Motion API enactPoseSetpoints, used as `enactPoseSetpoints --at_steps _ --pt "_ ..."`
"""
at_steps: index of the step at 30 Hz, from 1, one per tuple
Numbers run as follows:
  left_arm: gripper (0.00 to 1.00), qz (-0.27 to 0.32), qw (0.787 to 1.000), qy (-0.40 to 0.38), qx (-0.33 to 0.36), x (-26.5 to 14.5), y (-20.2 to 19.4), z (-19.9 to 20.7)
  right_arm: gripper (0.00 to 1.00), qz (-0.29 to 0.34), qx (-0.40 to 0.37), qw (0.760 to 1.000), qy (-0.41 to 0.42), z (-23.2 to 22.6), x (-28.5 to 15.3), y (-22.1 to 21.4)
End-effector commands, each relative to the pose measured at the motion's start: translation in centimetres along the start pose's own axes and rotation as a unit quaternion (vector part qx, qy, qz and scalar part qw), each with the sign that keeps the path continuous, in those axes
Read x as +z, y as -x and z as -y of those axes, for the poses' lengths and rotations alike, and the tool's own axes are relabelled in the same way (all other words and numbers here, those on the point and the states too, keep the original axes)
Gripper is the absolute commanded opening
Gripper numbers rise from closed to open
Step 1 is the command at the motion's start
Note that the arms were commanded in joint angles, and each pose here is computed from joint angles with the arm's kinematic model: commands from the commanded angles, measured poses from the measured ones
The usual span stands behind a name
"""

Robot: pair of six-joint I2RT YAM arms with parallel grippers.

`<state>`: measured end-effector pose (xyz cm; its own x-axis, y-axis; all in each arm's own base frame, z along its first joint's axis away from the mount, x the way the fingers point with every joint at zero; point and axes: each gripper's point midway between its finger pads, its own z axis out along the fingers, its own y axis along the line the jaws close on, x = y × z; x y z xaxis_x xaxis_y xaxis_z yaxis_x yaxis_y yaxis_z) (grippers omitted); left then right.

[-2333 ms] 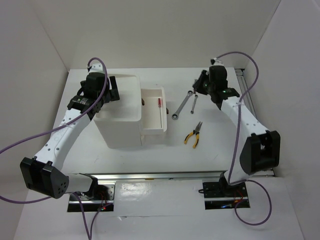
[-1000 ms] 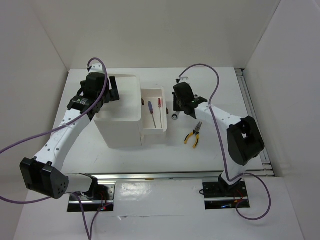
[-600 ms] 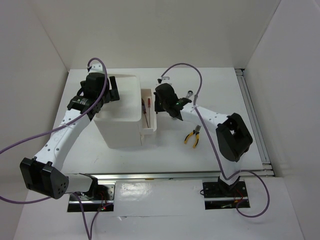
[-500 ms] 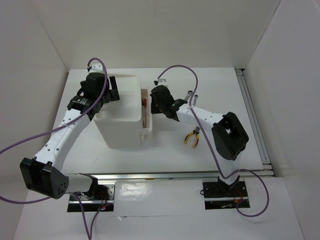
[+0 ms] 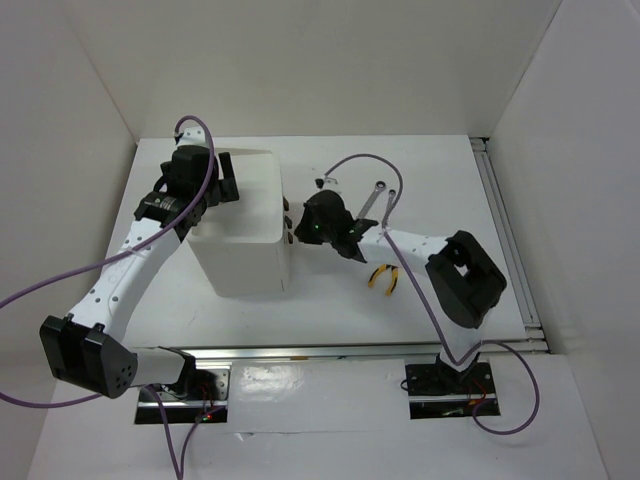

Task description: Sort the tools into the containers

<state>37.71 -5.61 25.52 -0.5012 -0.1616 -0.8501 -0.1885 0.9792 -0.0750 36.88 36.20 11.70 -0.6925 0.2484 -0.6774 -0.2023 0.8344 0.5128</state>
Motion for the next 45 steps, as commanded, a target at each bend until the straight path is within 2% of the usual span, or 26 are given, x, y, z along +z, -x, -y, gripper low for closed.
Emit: enactPoseSetpoints --at_steps 1,2,3,4,5,6,7,9,10,12,13,14,16,18,20,26,33,45 --pt "1.0 -0.112 0.991 -0.058 0.042 0.0 -6.5 1.9 0.11 0.028 0.045 0.998 0.035 -0.2 -2.9 1.9" --pt "1.0 -0.112 0.991 -0.058 0.042 0.0 -6.5 1.9 0.25 0.036 0.034 0.999 0.002 1.1 -3.2 2.2" --pt "1.0 -0.112 0.991 -0.058 0.042 0.0 -6.5 1.9 0.31 0.03 0.024 0.998 -0.044 3.1 -3.6 1.7" --pt "1.0 -0.111 0.992 -0.053 0.042 0.1 -6.4 1.8 0.31 0.036 0.021 0.996 -0.08 5.8 -3.8 1.8" --pt "1.0 -0.111 0.992 -0.053 0.042 0.1 -6.4 1.8 0.33 0.031 0.019 0.996 -0.077 6.5 -4.0 1.6" --pt "1.0 -0.111 0.992 -0.053 0.042 0.1 -6.4 1.8 0.34 0.042 0.022 0.998 -0.05 6.3 -3.6 2.1" --pt "1.0 -0.111 0.992 -0.053 0.042 0.1 -6.4 1.8 0.35 0.018 0.024 0.999 -0.02 7.3 -3.8 0.8" --pt "1.0 -0.111 0.992 -0.053 0.042 0.1 -6.4 1.8 0.4 0.012 0.033 0.999 0.039 7.0 -3.5 0.6" --pt "1.0 -0.111 0.992 -0.053 0.042 0.1 -6.4 1.8 0.47 -0.001 0.03 0.993 0.112 6.1 -3.0 0.2" --pt "1.0 -0.111 0.992 -0.053 0.042 0.1 -6.4 1.8 0.53 -0.018 0.028 0.982 0.184 5.0 -2.5 -0.2" --pt "1.0 -0.111 0.992 -0.053 0.042 0.1 -6.4 1.8 0.53 -0.005 0.024 0.974 0.226 4.0 -2.3 0.4" --pt "1.0 -0.111 0.992 -0.053 0.042 0.1 -6.4 1.8 0.53 -0.032 0.034 0.964 0.261 3.6 -1.6 -0.6" --pt "1.0 -0.111 0.992 -0.053 0.042 0.1 -6.4 1.8 0.53 -0.023 0.028 0.953 0.299 2.5 -1.1 -0.2" --pt "1.0 -0.111 0.992 -0.053 0.042 0.1 -6.4 1.8 0.53 -0.039 0.041 0.946 0.318 2.4 0.0 -1.0" --pt "1.0 -0.111 0.991 -0.054 0.047 0.1 -6.4 1.7 0.49 -0.035 0.055 0.938 0.34 2.0 0.7 -0.9" --pt "1.0 -0.111 0.991 -0.054 0.047 0.1 -6.4 1.7 0.49 -0.054 0.067 0.94 0.331 2.5 2.9 -2.1" --pt "1.0 -0.112 0.991 -0.058 0.047 0.0 -6.5 1.9 0.51 -0.049 0.092 0.938 0.33 3.4 4.3 -2.9" --pt "1.0 -0.112 0.991 -0.058 0.047 0.0 -6.5 1.9 0.51 -0.042 0.104 0.922 0.37 1.4 4.7 -2.3"
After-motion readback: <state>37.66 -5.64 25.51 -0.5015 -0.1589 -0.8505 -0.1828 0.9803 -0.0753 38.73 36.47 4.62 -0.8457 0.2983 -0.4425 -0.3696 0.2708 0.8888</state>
